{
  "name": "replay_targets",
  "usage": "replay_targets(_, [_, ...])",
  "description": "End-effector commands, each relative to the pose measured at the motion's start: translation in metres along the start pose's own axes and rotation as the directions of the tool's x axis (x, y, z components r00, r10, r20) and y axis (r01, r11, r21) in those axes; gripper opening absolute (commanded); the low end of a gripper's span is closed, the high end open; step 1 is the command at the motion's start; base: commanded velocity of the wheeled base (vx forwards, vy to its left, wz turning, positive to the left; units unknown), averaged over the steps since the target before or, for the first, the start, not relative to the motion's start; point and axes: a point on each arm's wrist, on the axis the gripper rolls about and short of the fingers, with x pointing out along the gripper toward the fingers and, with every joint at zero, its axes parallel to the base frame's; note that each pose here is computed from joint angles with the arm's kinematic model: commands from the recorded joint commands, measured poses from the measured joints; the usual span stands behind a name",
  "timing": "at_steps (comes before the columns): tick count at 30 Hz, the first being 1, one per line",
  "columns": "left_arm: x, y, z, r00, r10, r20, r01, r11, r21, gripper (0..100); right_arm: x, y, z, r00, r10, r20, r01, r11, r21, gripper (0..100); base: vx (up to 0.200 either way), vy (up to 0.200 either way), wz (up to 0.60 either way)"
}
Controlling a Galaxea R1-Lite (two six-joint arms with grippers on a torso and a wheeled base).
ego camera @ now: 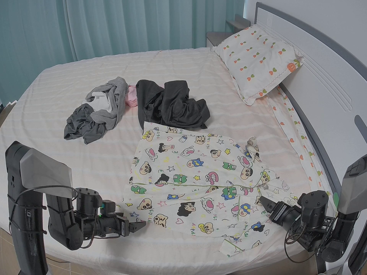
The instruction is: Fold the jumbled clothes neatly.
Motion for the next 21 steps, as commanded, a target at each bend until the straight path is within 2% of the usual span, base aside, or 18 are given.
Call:
replay_targets(1, [0.014,-0.002,-0.004,1.000,0.002,-0.010,-0.002,1.000,0.012,0,-0.003,-0.002,-0.001,1.000,-0.004,-0.006,0.004,1.000,-0.005,100,0.000,0.000,0.00])
replay_targets(10, [0.010,-0.002,-0.006,1.000,0.020,-0.008,-0.020,1.000,0.011,0,-0.002,-0.002,-0.001,1.000,-0.005,-0.007,0.005,1.000,-0.004,100,0.000,0.000,0.00])
replay_targets(16, [-0.016,-0.008,-0.002,0.999,0.027,0.025,-0.027,0.999,0.017,0,-0.003,-0.002,-0.001,1.000,-0.004,-0.006,0.004,1.000,-0.005,100,0.000,0.000,0.00])
replay_targets(19, [-0.030,-0.010,-0.011,0.999,0.035,-0.018,-0.035,0.999,0.023,0,-0.003,-0.002,-0.001,1.000,-0.004,-0.006,0.004,1.000,-0.003,100,0.000,0.000,0.00])
replay_targets(21, [-0.039,-0.009,-0.020,0.997,0.048,-0.059,-0.044,0.997,0.061,0,-0.003,-0.002,-0.001,1.000,-0.004,-0.006,0.004,1.000,-0.003,100,0.000,0.000,0.00])
